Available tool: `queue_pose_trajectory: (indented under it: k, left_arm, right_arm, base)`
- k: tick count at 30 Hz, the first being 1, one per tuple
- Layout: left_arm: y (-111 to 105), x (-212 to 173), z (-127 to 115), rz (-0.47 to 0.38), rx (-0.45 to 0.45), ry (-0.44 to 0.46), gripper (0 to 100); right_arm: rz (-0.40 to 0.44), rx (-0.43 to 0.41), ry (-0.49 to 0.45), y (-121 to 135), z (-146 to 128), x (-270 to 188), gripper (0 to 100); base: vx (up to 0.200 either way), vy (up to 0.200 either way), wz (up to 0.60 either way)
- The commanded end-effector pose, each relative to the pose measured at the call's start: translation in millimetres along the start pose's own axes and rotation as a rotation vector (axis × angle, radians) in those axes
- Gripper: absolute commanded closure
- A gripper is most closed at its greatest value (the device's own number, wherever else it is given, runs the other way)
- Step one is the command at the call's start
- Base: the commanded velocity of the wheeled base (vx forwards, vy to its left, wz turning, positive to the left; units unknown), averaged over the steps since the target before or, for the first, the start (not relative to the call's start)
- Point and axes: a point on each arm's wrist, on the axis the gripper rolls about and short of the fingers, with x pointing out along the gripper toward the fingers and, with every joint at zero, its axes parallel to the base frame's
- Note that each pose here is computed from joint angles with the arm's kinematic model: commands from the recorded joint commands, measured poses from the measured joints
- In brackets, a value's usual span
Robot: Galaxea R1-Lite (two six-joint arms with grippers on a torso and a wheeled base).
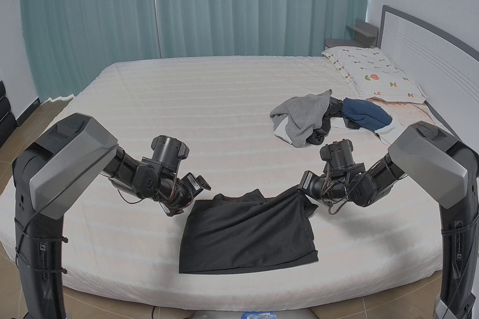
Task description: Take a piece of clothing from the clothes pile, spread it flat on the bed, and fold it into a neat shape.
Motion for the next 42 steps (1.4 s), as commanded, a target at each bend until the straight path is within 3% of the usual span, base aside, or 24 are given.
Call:
queue_pose_trajectory:
  k: [1, 13, 22, 29, 30, 35, 37, 39, 42]
  left_arm:
    - [-1, 19, -9, 0.024, 0.018, 0.004, 100]
    - [7, 27, 2, 0.106, -0.011, -0.096, 100]
    - [9, 18, 13, 0.108, -0.078, -0.146, 100]
    - [7, 16, 8, 0.062, -0.08, -0.08, 100]
    - [6, 16, 8, 0.051, -0.079, -0.069, 0]
    - [2, 20, -5, 0.013, -0.039, 0.006, 0]
    - [2, 20, -6, 0.015, -0.034, 0.009, 0]
    - [-3, 23, -11, -0.014, 0.03, -0.004, 0]
    - [-4, 24, -12, -0.021, 0.035, -0.008, 0]
  right_arm:
    - [0.006, -0.003, -0.002, 2, 0, 0, 100]
    - [0.006, -0.005, 0.001, 1, 0, 2, 100]
    - [0.006, -0.001, -0.002, 0, 0, 7, 100]
    - [0.007, -0.002, -0.001, 1, 0, 7, 100]
    - [0.006, -0.003, 0.001, 1, -1, 7, 100]
    - [0.008, -0.004, 0.0, 1, -1, 7, 100]
    - [0.008, -0.004, 0.0, 1, -1, 7, 100]
    - [0.009, -0.005, 0.001, 2, -1, 7, 100]
    - [0.01, -0.006, 0.002, 2, -2, 7, 100]
  base:
    - [0.0, 0.0, 0.0]
    - [0.0, 0.0, 0.0]
    - [0.0, 0.0, 0.0]
    - [0.0, 0.0, 0.0]
    - [0.0, 0.0, 0.0]
    - [0.0, 0.0, 0.0]
    - [0.0, 0.0, 0.0]
    - [0.0, 0.0, 0.0]
    - [0.0, 0.0, 0.0]
